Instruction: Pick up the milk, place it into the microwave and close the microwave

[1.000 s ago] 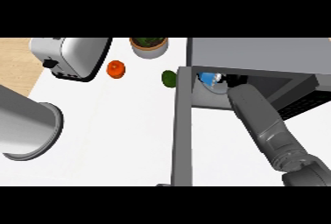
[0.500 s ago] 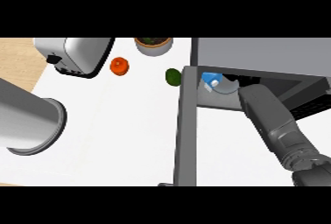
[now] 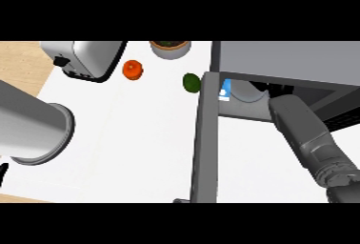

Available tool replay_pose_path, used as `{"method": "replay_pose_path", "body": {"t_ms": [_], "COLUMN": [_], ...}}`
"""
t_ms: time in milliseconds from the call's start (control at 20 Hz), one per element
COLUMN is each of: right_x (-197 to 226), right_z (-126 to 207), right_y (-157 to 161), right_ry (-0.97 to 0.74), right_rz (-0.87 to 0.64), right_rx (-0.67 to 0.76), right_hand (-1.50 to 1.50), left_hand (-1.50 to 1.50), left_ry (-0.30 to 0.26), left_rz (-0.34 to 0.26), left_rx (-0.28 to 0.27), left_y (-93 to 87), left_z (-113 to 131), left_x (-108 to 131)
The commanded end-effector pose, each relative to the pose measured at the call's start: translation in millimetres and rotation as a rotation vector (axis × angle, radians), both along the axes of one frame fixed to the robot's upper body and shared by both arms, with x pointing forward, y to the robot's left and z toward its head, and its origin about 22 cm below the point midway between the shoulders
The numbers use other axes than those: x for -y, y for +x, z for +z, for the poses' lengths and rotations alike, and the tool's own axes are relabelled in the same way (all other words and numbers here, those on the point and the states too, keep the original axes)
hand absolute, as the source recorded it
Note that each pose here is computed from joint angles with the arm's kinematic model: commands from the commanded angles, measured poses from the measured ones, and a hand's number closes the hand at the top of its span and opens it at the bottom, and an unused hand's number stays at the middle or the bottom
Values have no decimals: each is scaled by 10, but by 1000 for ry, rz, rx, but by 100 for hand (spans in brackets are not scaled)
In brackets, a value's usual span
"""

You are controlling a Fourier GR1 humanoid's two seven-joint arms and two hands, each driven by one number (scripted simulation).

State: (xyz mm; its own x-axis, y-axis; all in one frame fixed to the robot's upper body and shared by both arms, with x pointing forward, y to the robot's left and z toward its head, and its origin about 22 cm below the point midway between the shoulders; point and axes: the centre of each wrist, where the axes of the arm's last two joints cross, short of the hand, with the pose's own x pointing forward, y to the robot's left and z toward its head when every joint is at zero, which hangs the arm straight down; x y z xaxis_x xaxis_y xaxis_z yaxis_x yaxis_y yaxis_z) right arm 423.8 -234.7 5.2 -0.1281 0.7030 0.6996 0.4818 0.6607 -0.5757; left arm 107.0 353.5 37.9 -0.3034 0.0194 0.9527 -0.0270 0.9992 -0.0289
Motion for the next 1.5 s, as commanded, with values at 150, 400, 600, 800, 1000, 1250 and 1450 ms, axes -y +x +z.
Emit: {"method": "replay_pose_path", "body": {"t_ms": [150,400,600,800,1000,1250,1450], "right_x": [-64,-182,-192,-434,-321,-424,-418], "right_z": [51,89,82,-24,91,91,35], "right_y": [36,65,62,12,74,76,45], "right_ry": [-107,-87,-104,-94,-88,-98,-67], "right_rz": [17,-9,14,42,61,63,80], "right_rx": [-14,41,28,20,-8,6,2], "right_hand": [-150,-150,-150,-150,-150,-150,-150], "left_hand": [-150,-150,-150,-150,-150,-150,-150], "left_ry": [6,2,17,18,15,14,13], "left_rz": [-15,-10,-30,-15,-34,-35,-18], "left_rx": [-14,-18,9,-13,5,5,0], "left_y": [135,163,253,227,275,234,190], "left_z": [-45,-60,-28,-103,-52,-98,-133], "left_x": [-5,-2,19,-30,-13,8,-62]}}
